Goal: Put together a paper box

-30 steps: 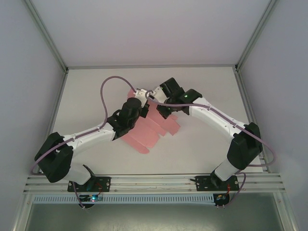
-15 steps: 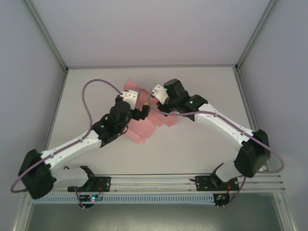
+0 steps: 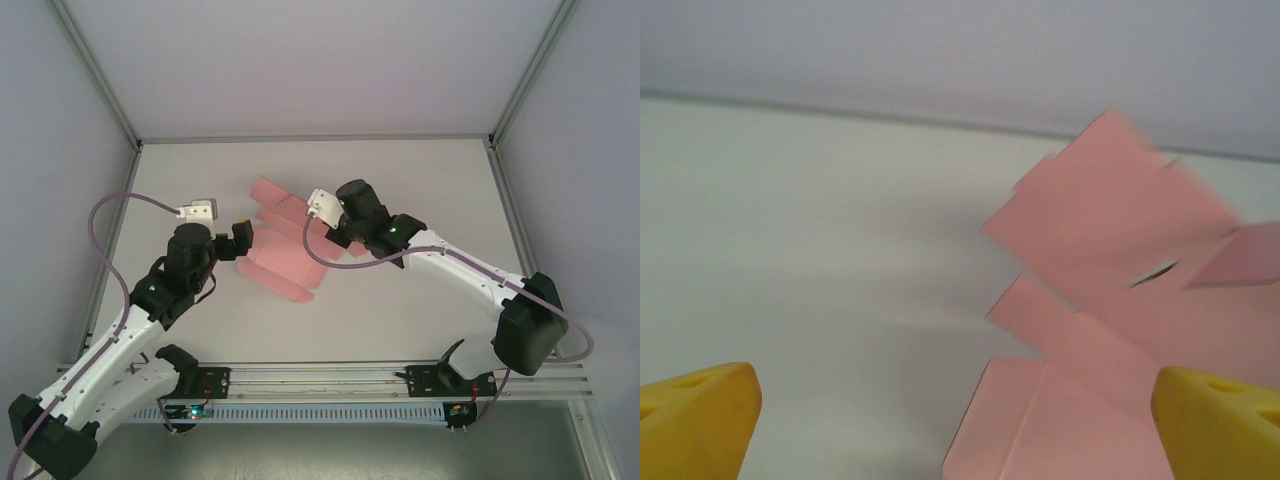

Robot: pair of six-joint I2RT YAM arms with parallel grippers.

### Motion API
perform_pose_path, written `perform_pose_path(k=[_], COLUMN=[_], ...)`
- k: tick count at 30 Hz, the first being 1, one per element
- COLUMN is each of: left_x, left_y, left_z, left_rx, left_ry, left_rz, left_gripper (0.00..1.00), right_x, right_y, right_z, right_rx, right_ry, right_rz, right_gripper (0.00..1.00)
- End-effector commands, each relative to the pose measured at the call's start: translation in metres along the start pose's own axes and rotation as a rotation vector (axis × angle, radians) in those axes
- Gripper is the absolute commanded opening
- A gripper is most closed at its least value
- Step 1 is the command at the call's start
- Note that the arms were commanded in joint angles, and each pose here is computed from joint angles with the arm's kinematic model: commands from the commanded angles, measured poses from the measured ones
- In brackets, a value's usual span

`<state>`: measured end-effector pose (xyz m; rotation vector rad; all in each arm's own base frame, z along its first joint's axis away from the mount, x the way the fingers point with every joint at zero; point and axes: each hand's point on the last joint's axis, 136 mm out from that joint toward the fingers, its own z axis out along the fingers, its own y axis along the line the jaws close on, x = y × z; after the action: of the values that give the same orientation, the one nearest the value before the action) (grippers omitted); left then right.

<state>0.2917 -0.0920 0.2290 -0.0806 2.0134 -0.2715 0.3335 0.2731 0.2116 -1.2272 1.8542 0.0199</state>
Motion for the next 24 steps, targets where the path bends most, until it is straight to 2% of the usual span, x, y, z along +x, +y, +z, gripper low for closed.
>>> perform_pose_path(k=[1,4,6,10,14,18,20,24], left_x=[0.031,0.031,0.027,0.021,0.018,0.016,0.015,0.015], left_y=[-0.007,-0.018,-0.020,-0.015,-0.023,-0.012,-0.008,-0.022], left_z=[0.007,0.012,0.017,0.026,0.033,0.048,0.054,0.052], left_rx=[0.106,0.229,0.263,0.250,0.321,0.299,0.306,0.439], left_ry=[0.110,0.121,0.123,0.137,0.136,0.167,0.189,0.200], left_rz=[-0.040,-0.041,-0.049,-0.033,0.020,0.010,0.008,0.056], left_gripper=[1.00,1.00,1.00,1.00,1.00,1.00,0.98,0.89], right_x=[-0.021,-0.023,-0.023,-0.026,-0.029,-0.034,-0.035,-0.036], right_y=[0.000,0.008,0.012,0.017,0.029,0.037,0.037,0.033], right_z=[-0.018,-0.025,-0.027,-0.029,-0.036,-0.046,-0.050,-0.052], right_rx=[-0.015,-0.071,-0.094,-0.128,-0.203,-0.259,-0.275,-0.277], right_ry=[-0.099,-0.121,-0.132,-0.148,-0.191,-0.228,-0.240,-0.248], right_rz=[-0.032,-0.062,-0.069,-0.049,-0.075,-0.099,-0.094,-0.077], right_gripper=[0.00,0.00,0.00,0.00,0.00,0.00,0.00,0.00])
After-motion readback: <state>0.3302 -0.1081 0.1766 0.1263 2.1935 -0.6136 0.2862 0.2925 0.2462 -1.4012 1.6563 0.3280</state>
